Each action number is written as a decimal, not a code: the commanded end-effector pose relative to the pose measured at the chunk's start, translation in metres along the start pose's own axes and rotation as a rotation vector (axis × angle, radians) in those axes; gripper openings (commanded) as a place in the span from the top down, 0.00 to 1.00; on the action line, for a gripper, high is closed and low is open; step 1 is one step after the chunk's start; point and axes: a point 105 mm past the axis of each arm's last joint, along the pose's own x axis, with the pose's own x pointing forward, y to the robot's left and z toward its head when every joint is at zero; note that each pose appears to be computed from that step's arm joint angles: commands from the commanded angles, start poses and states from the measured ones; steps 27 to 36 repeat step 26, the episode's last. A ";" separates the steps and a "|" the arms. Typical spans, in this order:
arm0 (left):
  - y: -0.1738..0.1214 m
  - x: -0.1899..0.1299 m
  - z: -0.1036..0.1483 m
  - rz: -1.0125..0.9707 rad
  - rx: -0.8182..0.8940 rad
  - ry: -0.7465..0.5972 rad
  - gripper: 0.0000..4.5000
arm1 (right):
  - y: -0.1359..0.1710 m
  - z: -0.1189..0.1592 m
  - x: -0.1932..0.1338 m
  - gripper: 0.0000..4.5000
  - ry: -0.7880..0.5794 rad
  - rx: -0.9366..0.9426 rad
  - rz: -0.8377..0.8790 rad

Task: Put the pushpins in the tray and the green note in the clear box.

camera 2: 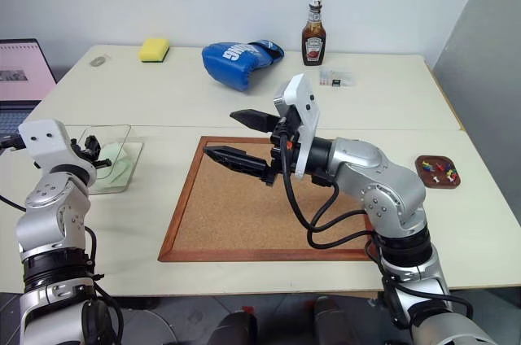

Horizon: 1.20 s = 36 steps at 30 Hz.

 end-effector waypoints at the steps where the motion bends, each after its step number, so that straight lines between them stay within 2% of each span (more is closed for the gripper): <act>1: -0.023 -0.001 0.036 -0.102 0.079 -0.134 0.37 | -0.004 0.007 -0.008 0.05 -0.021 -0.040 -0.054; 2: -0.036 -0.003 0.041 -0.162 0.089 -0.160 0.34 | -0.008 0.005 -0.012 0.05 -0.010 -0.045 -0.084; 5: -0.084 -0.020 0.051 -0.360 0.134 -0.227 0.18 | -0.024 -0.009 -0.028 0.05 0.043 -0.074 -0.223; 7: -0.107 -0.031 0.047 -0.427 0.155 -0.222 0.09 | -0.034 -0.021 -0.042 0.05 0.086 -0.095 -0.329; 9: -0.131 -0.047 0.041 -0.508 0.106 -0.224 0.01 | -0.046 -0.036 -0.061 0.05 0.134 -0.104 -0.482; 11: -0.146 -0.060 0.038 -0.561 0.074 -0.225 0.00 | -0.051 -0.045 -0.075 0.02 0.151 -0.097 -0.584; 14: -0.164 -0.082 0.019 -0.614 0.037 -0.182 0.00 | -0.049 -0.060 -0.106 0.02 0.205 -0.163 -0.736; 22: -0.176 -0.118 -0.016 -0.614 0.050 -0.111 0.00 | -0.037 -0.072 -0.166 0.02 0.258 -0.290 -1.102; 26: -0.177 -0.131 -0.025 -0.570 0.051 -0.087 0.00 | -0.030 -0.076 -0.188 0.02 0.284 -0.320 -1.222; 36: -0.177 -0.131 -0.025 -0.570 0.051 -0.087 0.00 | -0.030 -0.076 -0.188 0.02 0.284 -0.320 -1.222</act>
